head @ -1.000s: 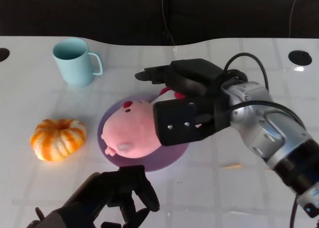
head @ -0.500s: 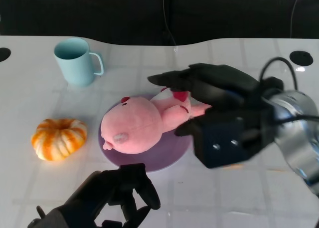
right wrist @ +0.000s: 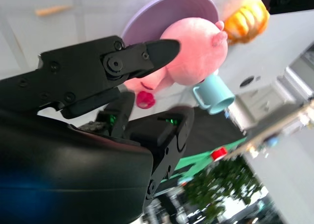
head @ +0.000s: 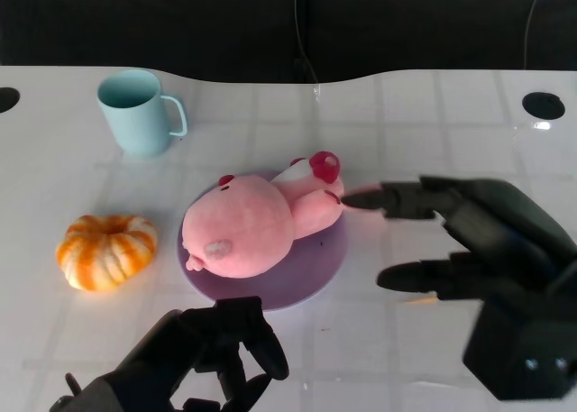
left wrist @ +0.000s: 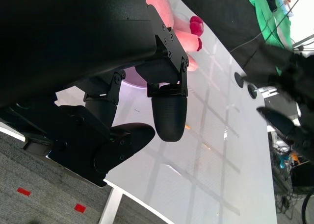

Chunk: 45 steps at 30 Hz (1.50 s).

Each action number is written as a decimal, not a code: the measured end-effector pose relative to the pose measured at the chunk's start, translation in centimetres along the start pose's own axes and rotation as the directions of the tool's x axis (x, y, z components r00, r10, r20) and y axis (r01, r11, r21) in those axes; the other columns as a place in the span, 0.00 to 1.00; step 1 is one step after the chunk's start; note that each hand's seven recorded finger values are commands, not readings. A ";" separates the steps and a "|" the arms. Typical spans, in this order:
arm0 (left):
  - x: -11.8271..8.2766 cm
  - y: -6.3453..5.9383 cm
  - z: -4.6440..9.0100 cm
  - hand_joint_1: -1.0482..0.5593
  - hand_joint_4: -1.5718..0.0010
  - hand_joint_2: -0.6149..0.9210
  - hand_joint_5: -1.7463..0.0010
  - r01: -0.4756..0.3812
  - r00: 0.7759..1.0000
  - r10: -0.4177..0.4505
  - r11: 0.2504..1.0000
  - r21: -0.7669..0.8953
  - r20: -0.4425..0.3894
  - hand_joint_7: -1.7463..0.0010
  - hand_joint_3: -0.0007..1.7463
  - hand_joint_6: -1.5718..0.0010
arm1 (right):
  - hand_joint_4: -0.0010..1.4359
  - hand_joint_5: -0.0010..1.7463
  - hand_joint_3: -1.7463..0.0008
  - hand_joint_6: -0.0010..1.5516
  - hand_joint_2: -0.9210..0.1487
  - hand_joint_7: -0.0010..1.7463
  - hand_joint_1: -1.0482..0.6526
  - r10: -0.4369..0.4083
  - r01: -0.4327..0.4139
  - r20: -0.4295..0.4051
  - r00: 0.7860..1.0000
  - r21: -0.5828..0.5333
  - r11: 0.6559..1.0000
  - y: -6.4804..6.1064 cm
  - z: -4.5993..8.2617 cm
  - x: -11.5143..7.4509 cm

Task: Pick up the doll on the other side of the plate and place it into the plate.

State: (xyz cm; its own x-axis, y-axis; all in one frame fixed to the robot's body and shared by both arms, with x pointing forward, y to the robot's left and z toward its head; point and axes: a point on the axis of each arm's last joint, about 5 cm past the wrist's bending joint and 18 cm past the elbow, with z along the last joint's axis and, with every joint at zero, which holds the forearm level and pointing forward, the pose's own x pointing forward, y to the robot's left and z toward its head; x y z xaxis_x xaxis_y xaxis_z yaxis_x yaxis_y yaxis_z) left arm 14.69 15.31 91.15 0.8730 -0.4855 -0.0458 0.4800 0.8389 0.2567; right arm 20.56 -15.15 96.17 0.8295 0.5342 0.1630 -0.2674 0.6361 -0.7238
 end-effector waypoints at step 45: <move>-0.6 1.4 -0.9 0.55 0.58 0.79 0.00 -0.029 0.999 0.029 1.000 0.007 -0.018 0.20 0.55 0.59 | 0.63 1.00 0.23 0.48 0.56 0.95 0.64 0.051 -0.031 -0.306 0.951 0.071 0.997 1.7 -1.6 -5.9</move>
State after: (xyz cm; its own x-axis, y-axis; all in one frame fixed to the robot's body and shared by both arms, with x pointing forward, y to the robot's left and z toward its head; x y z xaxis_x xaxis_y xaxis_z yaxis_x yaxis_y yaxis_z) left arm 14.89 17.03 90.65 0.8880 -0.4564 -0.0553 0.4538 0.8508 0.2650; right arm 16.00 -18.13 92.89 0.9250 0.3697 -0.0874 -0.3268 0.6570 -0.6793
